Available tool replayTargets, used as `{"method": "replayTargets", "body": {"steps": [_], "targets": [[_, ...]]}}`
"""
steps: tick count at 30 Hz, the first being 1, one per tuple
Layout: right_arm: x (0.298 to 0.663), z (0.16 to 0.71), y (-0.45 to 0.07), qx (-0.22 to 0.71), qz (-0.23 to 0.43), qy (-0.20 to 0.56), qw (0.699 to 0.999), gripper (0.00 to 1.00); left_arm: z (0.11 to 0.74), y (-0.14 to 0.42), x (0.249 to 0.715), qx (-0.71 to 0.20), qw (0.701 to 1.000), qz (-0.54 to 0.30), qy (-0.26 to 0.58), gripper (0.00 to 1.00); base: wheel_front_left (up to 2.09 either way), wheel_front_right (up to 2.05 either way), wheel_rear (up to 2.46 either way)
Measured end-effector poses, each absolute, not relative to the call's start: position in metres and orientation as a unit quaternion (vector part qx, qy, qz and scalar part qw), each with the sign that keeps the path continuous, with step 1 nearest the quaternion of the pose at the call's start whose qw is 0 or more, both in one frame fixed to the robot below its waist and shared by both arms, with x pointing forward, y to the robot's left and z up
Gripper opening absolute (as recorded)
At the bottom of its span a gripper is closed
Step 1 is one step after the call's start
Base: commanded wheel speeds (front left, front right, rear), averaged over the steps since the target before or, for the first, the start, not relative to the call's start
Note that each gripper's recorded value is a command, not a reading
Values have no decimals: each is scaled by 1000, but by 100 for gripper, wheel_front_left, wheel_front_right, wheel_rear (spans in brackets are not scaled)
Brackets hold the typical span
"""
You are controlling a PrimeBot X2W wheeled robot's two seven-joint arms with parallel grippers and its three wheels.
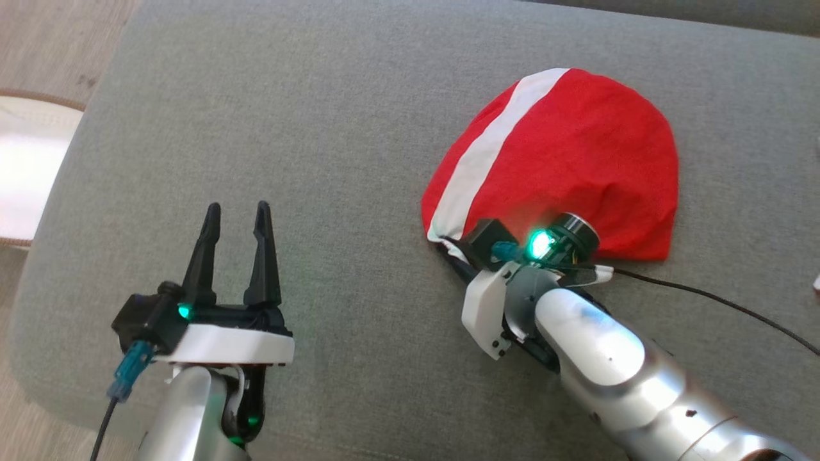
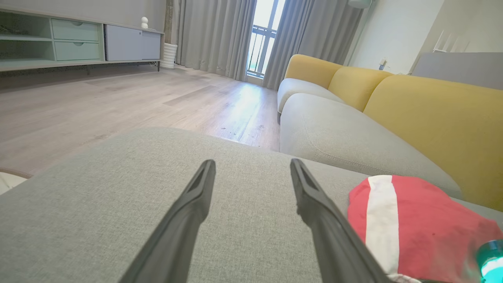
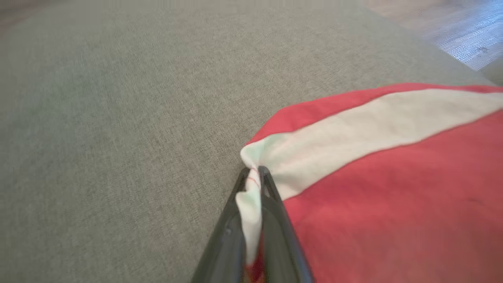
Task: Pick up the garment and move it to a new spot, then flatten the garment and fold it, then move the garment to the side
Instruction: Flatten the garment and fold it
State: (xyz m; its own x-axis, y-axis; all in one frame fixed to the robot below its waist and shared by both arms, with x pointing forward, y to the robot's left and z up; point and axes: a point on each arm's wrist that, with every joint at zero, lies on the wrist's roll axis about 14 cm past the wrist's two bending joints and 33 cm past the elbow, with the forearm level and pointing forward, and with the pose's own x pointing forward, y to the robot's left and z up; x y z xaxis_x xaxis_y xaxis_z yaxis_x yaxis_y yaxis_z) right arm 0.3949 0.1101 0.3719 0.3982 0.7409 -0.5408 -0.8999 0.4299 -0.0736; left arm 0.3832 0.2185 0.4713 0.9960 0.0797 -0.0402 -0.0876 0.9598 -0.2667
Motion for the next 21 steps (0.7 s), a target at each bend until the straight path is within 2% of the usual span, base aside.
{"method": "replayTargets", "body": {"steps": [5, 7, 10, 14, 17, 21], "targets": [[407, 395, 107, -144, 489, 181, 841, 0, 479, 218, 385, -132, 991, 39, 3, 100, 0, 0, 0], [420, 431, 111, -112, 481, 126, 861, 0, 485, 213, 386, -133, 991, 30, -7, 100, 0, 0, 0], [435, 483, 120, -85, 480, 48, 872, 0, 493, 210, 387, -135, 990, 24, -18, 100, 0, 0, 0], [441, 565, 135, -46, 490, -63, 868, 0, 502, 206, 385, -139, 990, 18, -31, 100, 0, 0, 0], [436, 630, 145, -19, 502, -145, 852, 0, 504, 203, 380, -142, 989, 16, -34, 100, 0, 0, 0], [440, 714, 136, 43, 486, -237, 840, 0, 502, 202, 372, -146, 989, 15, -33, 100, 0, 0, 0]]}}
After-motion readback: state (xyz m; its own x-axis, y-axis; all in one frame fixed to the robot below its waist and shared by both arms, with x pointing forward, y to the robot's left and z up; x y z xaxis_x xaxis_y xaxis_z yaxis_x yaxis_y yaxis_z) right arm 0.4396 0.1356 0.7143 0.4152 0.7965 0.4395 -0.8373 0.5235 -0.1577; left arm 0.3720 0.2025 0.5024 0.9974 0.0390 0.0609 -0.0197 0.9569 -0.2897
